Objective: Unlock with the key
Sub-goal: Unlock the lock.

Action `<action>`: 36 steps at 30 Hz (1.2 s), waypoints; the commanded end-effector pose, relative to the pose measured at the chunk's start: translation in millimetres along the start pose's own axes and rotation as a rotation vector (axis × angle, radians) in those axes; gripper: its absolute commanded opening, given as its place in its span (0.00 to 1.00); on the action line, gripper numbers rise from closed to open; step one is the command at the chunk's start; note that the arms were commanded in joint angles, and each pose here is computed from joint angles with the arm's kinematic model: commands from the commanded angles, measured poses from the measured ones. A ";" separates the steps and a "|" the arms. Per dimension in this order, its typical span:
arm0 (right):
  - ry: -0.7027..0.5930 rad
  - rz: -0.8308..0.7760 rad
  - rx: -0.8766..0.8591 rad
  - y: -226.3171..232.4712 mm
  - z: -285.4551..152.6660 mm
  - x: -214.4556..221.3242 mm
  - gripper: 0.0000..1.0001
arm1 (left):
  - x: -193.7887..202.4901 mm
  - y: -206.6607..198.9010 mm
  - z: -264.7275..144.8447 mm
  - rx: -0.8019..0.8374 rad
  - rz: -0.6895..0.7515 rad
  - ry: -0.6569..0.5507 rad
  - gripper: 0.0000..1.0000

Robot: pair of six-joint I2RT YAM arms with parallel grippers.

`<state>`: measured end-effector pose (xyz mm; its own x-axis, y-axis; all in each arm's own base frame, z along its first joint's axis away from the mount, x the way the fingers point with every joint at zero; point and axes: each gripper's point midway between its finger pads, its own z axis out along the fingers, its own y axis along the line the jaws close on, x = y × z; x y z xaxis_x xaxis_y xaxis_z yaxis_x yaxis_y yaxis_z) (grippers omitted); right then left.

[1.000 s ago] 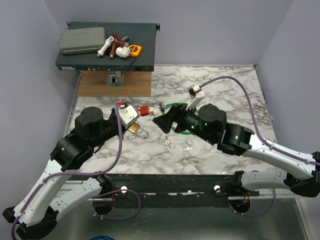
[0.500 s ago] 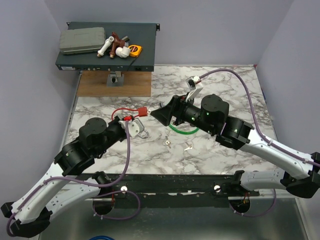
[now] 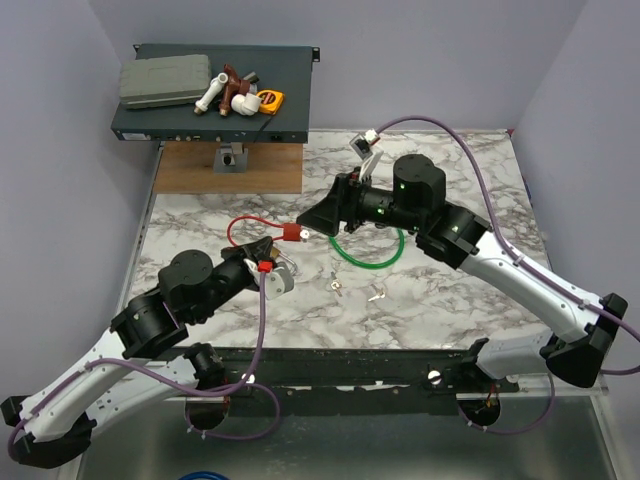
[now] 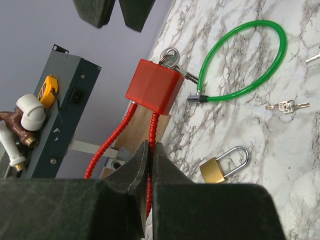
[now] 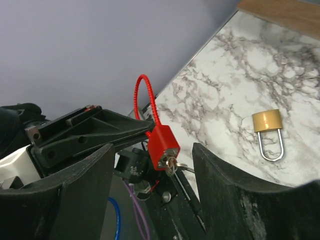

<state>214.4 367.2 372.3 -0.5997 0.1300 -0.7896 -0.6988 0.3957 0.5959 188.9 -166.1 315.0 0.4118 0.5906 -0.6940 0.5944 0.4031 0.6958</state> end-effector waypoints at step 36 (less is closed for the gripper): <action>0.267 -0.186 -0.053 -17.5 4.0 50.8 0.01 | -71.3 -12.8 -37.8 0.285 -0.306 -0.142 0.98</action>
<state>203.4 385.7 326.0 -0.6247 -0.1083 -0.7733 -0.7566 0.3288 0.5652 164.6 -184.7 350.6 0.3631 0.4775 -0.8001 0.7394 0.3749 0.5593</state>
